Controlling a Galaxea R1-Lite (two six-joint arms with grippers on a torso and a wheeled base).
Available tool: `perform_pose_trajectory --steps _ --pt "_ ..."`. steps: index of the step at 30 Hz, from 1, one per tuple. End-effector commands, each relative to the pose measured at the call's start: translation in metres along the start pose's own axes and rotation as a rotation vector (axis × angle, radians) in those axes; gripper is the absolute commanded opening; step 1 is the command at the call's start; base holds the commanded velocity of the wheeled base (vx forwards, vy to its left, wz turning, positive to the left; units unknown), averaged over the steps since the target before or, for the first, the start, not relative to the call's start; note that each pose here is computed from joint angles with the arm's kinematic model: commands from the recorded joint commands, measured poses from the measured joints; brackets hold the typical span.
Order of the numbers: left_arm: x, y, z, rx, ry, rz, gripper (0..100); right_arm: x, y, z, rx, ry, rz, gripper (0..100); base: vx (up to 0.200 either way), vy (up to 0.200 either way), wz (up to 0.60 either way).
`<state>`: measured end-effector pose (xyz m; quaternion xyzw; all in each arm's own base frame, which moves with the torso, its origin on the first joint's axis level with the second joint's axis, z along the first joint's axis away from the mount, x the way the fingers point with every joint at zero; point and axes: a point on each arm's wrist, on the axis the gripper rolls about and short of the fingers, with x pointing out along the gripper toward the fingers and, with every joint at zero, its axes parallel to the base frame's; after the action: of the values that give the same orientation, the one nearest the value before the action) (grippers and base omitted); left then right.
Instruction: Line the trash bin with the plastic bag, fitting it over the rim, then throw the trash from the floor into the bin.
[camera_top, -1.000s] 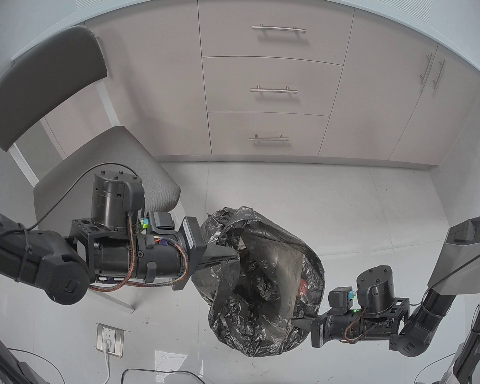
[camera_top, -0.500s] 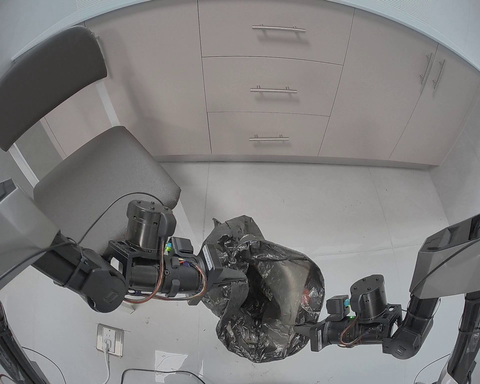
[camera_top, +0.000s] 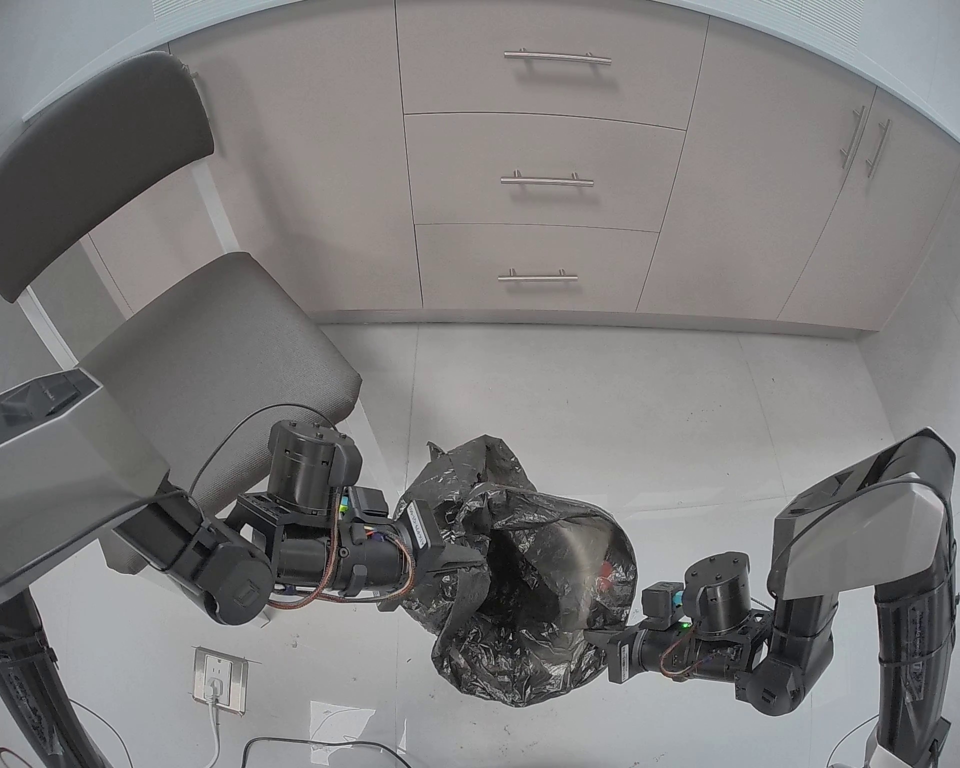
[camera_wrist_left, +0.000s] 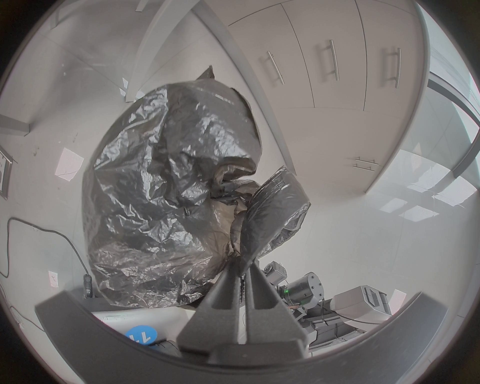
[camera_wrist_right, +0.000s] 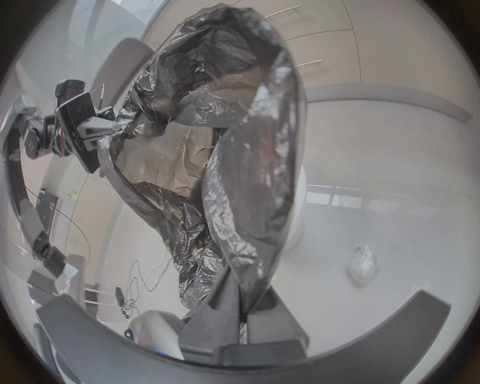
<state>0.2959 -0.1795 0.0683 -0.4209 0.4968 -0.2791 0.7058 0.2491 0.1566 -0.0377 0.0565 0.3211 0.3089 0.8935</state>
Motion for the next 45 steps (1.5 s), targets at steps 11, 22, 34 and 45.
perform_pose_trajectory --steps 11,22,34,45 --pt "0.005 0.018 0.006 -0.026 -0.038 0.058 0 0.026 -0.014 -0.028 -0.05 -0.005 -0.127 0 0.0 0.0 0.0" --pt "0.005 0.021 0.003 0.014 -0.052 0.083 0 0.007 -0.012 -0.02 -0.05 -0.027 -0.149 100 0.0 0.0 0.0" --pt "0.003 0.019 0.004 0.053 -0.101 0.109 0 0.038 0.003 0.044 -0.255 -0.232 -0.257 100 0.0 0.0 0.0" --pt "0.003 0.019 0.004 0.058 -0.108 0.106 0 0.069 0.024 0.09 -0.344 -0.292 -0.263 100 0.0 0.0 0.0"
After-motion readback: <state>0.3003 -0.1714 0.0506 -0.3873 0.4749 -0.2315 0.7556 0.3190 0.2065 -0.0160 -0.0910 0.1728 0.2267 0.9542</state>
